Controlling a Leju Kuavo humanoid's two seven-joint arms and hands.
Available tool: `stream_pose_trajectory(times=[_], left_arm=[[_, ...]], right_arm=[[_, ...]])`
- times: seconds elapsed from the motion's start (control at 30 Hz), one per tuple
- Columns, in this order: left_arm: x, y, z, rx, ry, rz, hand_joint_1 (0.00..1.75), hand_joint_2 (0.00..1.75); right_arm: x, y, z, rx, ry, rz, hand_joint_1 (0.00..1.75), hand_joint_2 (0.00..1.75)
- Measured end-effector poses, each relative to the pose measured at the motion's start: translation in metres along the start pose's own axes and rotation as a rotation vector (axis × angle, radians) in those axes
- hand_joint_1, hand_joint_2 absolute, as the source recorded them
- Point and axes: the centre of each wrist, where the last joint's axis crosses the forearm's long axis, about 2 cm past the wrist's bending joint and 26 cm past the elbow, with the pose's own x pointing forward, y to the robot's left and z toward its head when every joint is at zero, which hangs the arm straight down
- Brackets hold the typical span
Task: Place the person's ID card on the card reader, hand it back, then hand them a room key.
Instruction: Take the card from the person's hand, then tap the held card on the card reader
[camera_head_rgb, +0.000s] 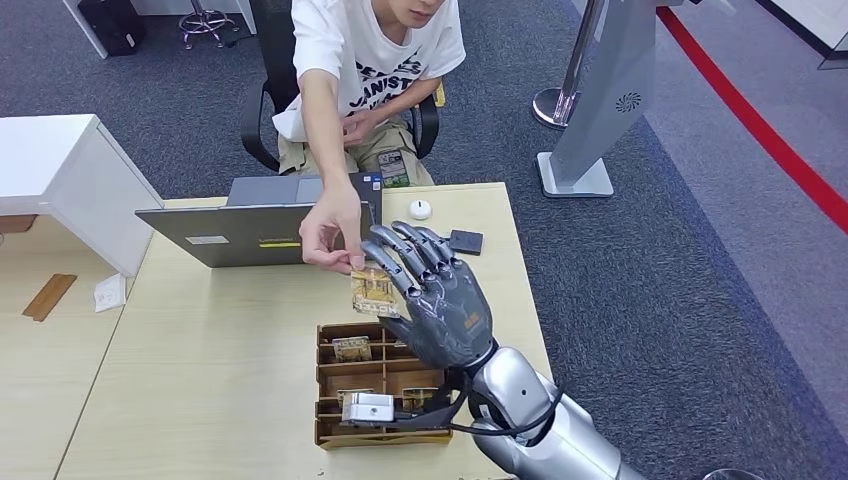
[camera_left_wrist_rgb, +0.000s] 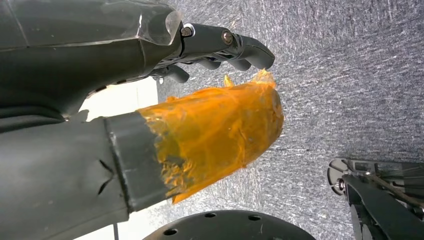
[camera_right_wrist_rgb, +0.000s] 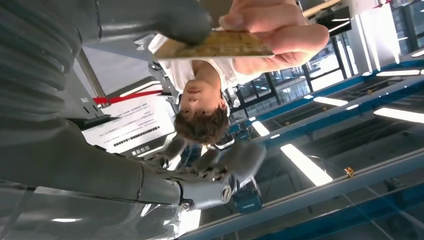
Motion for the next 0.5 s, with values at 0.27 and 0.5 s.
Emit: stream_pose_trajectory(times=[0.27, 0.5], left_arm=[[0.0003, -0.0008, 0.0003, -0.002, 0.001, 0.000, 0.00, 0.00], [0.0003, -0.0007, 0.0003, -0.003, 0.002, 0.005, 0.00, 0.00]], right_arm=[[-0.0007, 0.0052, -0.0022, 0.016, 0.008, 0.003, 1.64, 1.75], [-0.0011, 0.0076, -0.0024, 0.027, 0.013, 0.003, 1.75, 1.75]])
